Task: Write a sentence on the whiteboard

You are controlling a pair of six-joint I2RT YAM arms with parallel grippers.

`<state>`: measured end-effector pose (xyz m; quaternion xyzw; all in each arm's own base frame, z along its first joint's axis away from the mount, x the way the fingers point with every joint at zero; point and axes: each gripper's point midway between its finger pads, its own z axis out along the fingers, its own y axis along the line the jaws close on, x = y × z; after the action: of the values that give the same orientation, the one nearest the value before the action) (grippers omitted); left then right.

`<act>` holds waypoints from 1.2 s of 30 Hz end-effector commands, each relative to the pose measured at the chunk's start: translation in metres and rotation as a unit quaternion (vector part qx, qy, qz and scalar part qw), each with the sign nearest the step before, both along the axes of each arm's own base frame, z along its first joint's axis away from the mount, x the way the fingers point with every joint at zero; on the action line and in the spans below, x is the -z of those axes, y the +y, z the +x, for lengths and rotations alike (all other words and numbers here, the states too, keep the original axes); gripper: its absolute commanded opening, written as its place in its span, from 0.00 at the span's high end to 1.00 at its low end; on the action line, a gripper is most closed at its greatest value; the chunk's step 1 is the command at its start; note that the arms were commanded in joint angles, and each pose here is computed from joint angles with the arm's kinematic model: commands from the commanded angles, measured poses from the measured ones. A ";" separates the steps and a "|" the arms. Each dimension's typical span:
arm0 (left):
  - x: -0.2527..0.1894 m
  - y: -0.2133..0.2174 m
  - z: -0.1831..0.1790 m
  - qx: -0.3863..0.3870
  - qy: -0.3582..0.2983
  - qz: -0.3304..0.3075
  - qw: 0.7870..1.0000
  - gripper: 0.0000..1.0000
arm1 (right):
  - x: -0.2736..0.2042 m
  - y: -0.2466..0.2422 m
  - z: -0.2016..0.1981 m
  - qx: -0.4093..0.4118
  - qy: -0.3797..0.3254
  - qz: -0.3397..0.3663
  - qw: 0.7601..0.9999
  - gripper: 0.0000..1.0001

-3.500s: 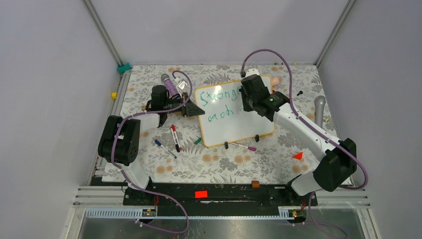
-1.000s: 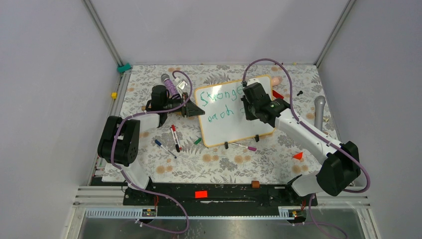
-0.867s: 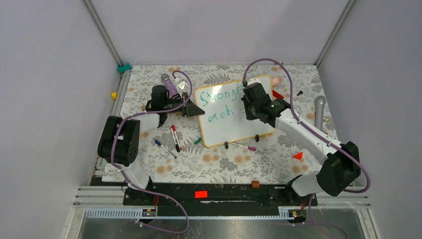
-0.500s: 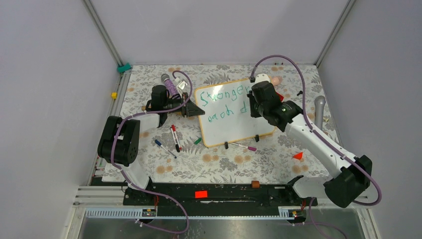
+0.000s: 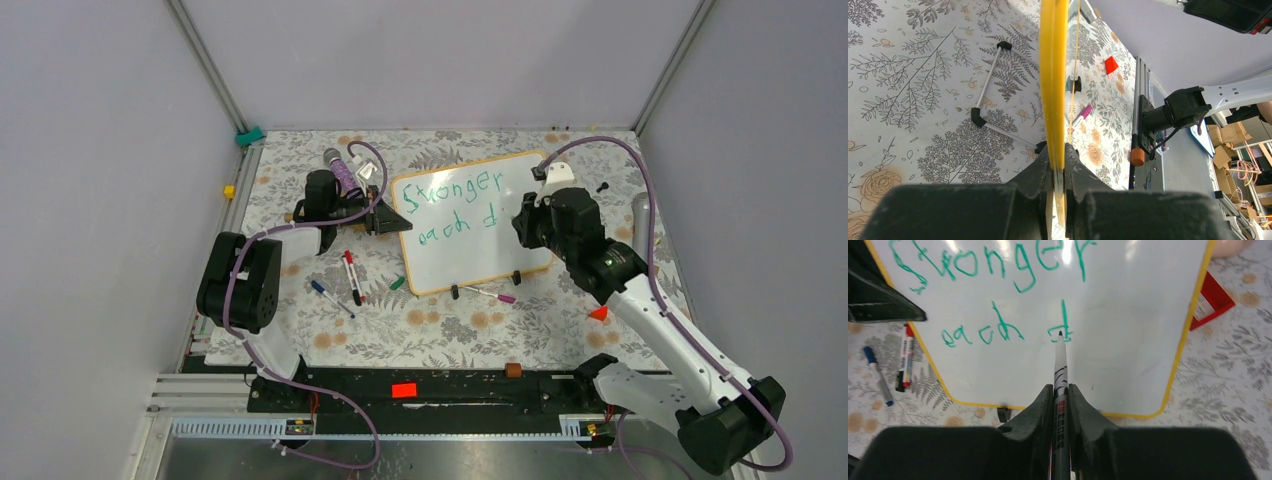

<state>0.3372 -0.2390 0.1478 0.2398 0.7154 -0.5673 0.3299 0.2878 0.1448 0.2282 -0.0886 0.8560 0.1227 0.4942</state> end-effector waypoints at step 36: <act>0.010 -0.007 -0.012 0.006 -0.020 0.030 0.999 1.00 | 0.033 -0.004 0.040 0.018 0.017 0.015 1.000 1.00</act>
<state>0.3338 -0.2404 0.1520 0.2452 0.7182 -0.5587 0.3345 0.3192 0.1378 0.1827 -0.0576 0.8671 0.1385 0.4750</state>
